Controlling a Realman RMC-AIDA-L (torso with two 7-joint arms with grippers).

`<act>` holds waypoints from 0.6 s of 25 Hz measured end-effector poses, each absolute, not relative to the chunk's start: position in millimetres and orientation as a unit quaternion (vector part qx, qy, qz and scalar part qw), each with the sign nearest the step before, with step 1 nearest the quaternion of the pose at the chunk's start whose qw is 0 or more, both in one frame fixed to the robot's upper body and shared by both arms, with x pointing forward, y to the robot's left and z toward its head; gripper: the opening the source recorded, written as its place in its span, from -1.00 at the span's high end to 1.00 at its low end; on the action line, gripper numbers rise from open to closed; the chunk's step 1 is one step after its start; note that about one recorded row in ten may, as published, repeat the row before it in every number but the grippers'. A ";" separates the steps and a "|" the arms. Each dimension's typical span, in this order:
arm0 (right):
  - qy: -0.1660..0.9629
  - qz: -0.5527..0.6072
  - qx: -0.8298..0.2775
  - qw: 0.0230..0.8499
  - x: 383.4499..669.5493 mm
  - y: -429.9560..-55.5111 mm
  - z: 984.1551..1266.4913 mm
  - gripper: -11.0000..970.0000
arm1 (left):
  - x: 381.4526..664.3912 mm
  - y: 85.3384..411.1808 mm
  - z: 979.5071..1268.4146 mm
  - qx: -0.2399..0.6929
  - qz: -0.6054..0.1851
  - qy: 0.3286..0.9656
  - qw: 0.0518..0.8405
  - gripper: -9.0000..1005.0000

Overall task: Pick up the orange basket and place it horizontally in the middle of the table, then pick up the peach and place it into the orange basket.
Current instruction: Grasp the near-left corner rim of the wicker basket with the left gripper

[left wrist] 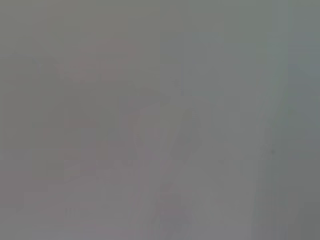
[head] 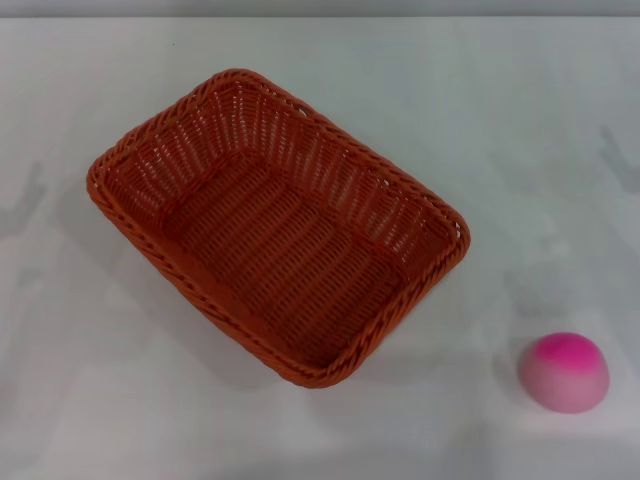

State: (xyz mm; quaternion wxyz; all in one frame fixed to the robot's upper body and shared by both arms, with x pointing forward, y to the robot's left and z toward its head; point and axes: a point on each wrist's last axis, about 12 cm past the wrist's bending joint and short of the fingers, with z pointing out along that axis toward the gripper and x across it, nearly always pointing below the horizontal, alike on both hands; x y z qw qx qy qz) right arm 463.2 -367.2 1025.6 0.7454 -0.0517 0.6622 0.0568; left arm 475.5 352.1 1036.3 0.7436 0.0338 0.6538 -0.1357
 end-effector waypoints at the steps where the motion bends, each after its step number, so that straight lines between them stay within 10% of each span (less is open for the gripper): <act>1: 0.662 0.056 -0.052 0.746 463.5 -367.7 1026.0 -0.74 | 475.8 352.5 1036.9 0.034 -0.137 0.653 0.744 -0.77; 15: 0.658 0.062 -0.051 0.748 468.9 -363.9 1027.6 -0.74 | 490.1 350.8 1045.2 0.040 -0.139 0.643 0.752 -0.77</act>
